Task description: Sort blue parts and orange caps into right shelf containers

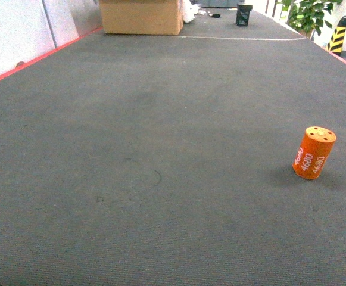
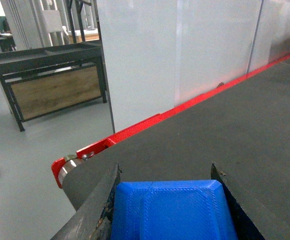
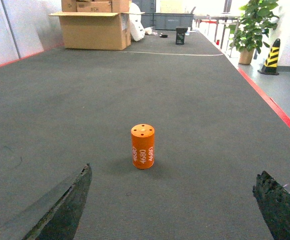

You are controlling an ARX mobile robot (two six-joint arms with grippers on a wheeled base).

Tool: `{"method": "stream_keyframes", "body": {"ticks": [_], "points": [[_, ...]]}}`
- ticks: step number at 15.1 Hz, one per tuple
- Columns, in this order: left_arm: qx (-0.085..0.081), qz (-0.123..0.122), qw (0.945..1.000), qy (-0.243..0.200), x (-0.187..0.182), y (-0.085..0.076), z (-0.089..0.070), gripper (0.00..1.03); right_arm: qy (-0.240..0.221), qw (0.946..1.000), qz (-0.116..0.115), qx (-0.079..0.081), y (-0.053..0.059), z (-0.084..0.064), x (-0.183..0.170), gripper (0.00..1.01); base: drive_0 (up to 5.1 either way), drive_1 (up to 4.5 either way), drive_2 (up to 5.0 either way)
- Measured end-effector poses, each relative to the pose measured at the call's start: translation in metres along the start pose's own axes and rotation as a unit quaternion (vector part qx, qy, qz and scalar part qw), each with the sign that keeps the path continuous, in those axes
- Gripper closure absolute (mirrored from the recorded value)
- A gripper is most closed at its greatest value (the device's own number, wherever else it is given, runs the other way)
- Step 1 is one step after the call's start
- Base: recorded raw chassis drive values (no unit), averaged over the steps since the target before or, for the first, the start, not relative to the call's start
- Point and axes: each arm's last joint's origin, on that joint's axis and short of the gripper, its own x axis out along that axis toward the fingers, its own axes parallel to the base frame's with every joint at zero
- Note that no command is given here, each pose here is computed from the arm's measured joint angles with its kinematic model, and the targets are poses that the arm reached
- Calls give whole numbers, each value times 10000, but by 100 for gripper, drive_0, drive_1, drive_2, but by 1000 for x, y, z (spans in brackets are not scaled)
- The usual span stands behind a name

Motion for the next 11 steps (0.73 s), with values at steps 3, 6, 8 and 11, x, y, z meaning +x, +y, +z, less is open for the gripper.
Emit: {"method": "stream_keyframes", "body": {"ticks": [3, 6, 8, 11], "points": [[5, 252, 9997, -13, -7, 11, -4, 62, 2, 10000, -2, 0, 0, 0, 0, 3, 0, 0, 0], [-54, 261, 9996, -80, -6, 10, -1, 62, 2, 10000, 0, 0, 0, 0, 0, 3, 0, 0, 0], [172, -720, 9971, -200, 14, -14, 19, 62, 0, 10000, 0, 0, 0, 0, 0, 3, 0, 0, 0], [300, -1745, 9842, 22, 23, -46, 8, 62, 2, 10000, -2, 0, 0, 0, 0, 3, 0, 0, 0]]}}
